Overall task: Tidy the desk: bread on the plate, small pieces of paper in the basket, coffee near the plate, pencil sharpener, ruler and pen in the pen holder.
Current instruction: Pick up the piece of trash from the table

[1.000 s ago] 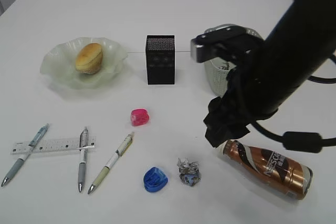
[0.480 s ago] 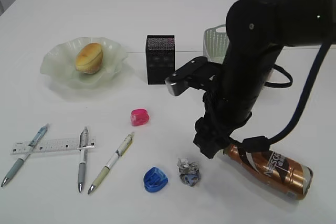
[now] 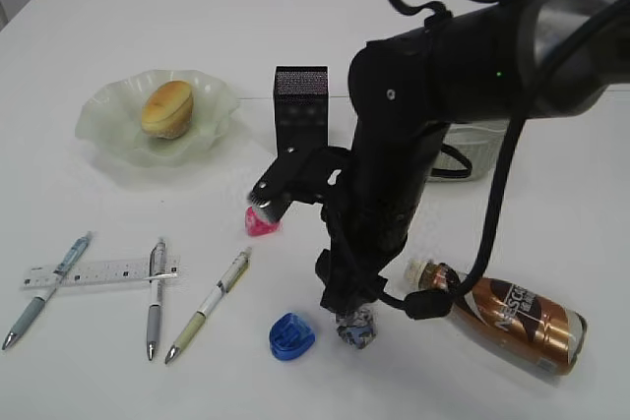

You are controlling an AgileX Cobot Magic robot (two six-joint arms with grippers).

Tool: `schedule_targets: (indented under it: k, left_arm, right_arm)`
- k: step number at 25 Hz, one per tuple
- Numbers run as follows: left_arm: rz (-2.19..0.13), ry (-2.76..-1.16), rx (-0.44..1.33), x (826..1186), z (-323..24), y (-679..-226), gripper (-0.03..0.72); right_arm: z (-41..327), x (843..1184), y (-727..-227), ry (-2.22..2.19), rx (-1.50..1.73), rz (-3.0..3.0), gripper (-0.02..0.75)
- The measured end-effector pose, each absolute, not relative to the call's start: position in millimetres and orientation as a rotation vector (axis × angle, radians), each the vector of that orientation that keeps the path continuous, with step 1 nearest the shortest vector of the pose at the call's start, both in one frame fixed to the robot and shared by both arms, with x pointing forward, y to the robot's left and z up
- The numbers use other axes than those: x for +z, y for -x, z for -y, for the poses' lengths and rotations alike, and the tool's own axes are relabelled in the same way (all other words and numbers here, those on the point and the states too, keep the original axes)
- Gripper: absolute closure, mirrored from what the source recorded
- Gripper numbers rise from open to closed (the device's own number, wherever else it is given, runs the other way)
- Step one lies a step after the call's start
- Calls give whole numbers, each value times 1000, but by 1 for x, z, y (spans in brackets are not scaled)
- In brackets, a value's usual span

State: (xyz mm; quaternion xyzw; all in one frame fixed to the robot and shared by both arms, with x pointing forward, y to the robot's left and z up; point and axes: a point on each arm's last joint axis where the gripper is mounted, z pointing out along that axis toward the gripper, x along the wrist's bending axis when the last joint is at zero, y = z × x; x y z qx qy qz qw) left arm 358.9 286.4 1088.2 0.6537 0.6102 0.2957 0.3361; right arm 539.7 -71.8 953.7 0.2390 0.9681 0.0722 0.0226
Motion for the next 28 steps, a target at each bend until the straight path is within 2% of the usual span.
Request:
schedule_targets:
  k: [13,28]
  left_arm:
    - [-1611,-1731,757,1086,-287,-357,328]
    - [-1620,-1748,757,1085,-288,-356,328]
  right_arm:
    - [66,920,-543,-712,122,-3041,302]
    - [63,906,-547,-711,126,-3037,303]
